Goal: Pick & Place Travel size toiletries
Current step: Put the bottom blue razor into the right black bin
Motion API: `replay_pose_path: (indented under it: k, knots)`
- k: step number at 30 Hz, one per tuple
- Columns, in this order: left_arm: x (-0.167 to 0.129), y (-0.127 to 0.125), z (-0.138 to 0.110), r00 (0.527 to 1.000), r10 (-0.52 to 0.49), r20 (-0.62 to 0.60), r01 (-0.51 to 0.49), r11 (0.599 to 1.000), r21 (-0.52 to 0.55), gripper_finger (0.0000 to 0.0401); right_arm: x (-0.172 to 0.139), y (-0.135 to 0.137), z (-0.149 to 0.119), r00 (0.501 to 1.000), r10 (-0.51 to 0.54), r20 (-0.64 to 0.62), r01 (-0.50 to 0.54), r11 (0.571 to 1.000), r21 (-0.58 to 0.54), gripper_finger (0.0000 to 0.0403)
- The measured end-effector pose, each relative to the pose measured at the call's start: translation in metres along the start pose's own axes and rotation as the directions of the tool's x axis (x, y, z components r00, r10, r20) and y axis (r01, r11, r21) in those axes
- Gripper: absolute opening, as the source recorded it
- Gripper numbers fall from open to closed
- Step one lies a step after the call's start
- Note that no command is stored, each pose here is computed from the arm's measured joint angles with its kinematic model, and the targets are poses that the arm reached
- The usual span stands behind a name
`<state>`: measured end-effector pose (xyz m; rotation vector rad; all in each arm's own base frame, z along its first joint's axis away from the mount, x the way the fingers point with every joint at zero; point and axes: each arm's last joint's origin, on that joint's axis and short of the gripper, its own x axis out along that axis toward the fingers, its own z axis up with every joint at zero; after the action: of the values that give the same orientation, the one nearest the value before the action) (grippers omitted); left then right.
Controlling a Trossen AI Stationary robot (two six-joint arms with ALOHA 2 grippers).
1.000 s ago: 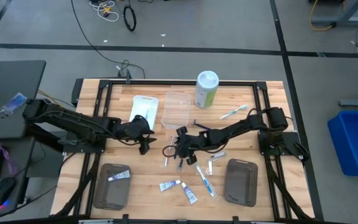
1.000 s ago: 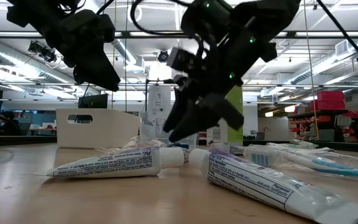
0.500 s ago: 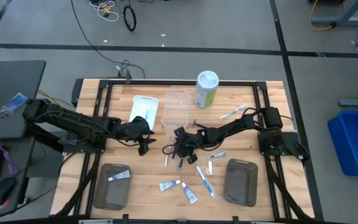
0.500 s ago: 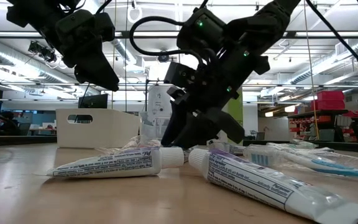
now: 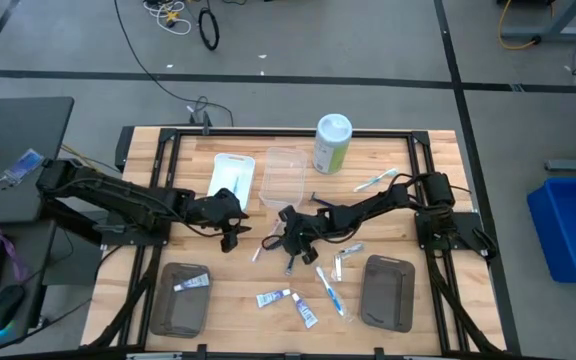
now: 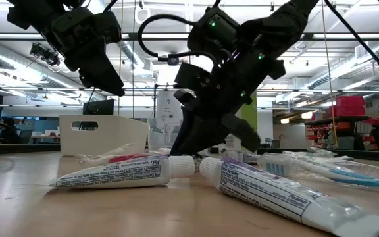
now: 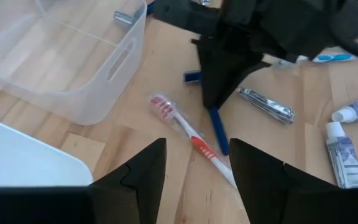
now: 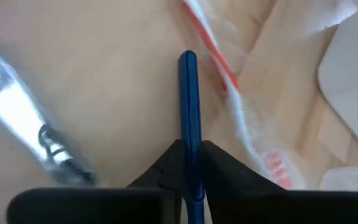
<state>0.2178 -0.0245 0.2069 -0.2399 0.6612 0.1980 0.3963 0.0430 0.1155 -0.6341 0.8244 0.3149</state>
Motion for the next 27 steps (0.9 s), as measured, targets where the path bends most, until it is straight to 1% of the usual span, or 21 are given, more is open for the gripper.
replay_pose_path:
  k: [4, 8, 10, 11, 13, 15, 17, 18, 20, 23, 24, 26, 27]
  knots:
    - [0.000, 0.000, 0.000, 1.000, 0.008, 0.003, -0.008, 1.000, 0.000, 0.0183, -0.016, 0.003, 0.011, 1.000, -0.014, 0.005, 0.014, 0.997, 0.072, 0.0041]
    - [0.000, 0.001, 0.000, 0.999, 0.035, 0.014, -0.035, 0.999, -0.005, 0.0183, -0.046, 0.003, 0.026, 0.999, -0.034, 0.023, 0.028, 0.976, 0.218, 0.0035]
    - [0.000, 0.001, 0.000, 0.999, 0.037, 0.015, -0.036, 0.999, -0.008, 0.0183, -0.068, 0.005, 0.033, 0.999, -0.038, 0.020, 0.031, 0.956, 0.292, 0.0032]
    - [0.000, 0.001, 0.000, 0.999, 0.037, 0.015, -0.037, 0.999, -0.008, 0.0183, -0.081, 0.005, 0.039, 0.998, -0.045, 0.039, 0.029, 0.940, 0.340, 0.0031]
    - [0.000, 0.001, 0.001, 0.999, 0.036, 0.017, -0.036, 0.999, -0.009, 0.0183, -0.112, 0.009, 0.047, 0.997, -0.033, 0.063, 0.002, 0.897, 0.443, 0.0031]
    - [0.000, 0.001, 0.001, 0.999, 0.037, 0.018, -0.036, 0.999, -0.010, 0.0183, -0.142, 0.015, 0.052, 0.997, -0.016, 0.080, -0.032, 0.826, 0.563, 0.0031]
    - [0.000, 0.001, 0.001, 0.999, 0.036, 0.022, -0.035, 0.999, -0.011, 0.0183, -0.171, 0.023, 0.052, 0.997, 0.018, 0.070, -0.062, 0.729, 0.681, 0.0030]
    - [0.000, 0.001, 0.001, 0.999, 0.037, 0.025, -0.036, 0.999, -0.011, 0.0183, -0.185, 0.029, 0.051, 0.997, 0.040, 0.065, -0.075, 0.669, 0.740, 0.0030]
    - [0.000, 0.001, 0.002, 0.998, 0.054, 0.034, -0.054, 0.998, -0.013, 0.0183, -0.207, 0.041, 0.048, 0.992, 0.114, 0.045, -0.099, 0.530, 0.842, 0.0030]
    - [0.000, 0.002, 0.004, 0.995, 0.079, 0.061, -0.078, 0.997, -0.021, 0.0183, -0.231, 0.065, 0.045, 0.970, 0.241, 0.022, -0.104, 0.331, 0.938, 0.0030]
    - [0.000, 0.001, 0.005, 0.994, 0.085, 0.074, -0.083, 0.996, -0.025, 0.0183, -0.237, 0.073, 0.044, 0.961, 0.278, 0.006, -0.086, 0.280, 0.956, 0.0030]
    - [0.000, 0.001, 0.007, 0.992, 0.086, 0.097, -0.083, 0.996, -0.032, 0.0183, -0.246, 0.090, 0.043, 0.943, 0.331, -0.028, -0.042, 0.202, 0.978, 0.0030]
    - [0.000, 0.001, 0.008, 0.991, 0.082, 0.108, -0.079, 0.996, -0.035, 0.0183, -0.249, 0.099, 0.042, 0.935, 0.352, -0.047, -0.019, 0.182, 0.983, 0.0030]
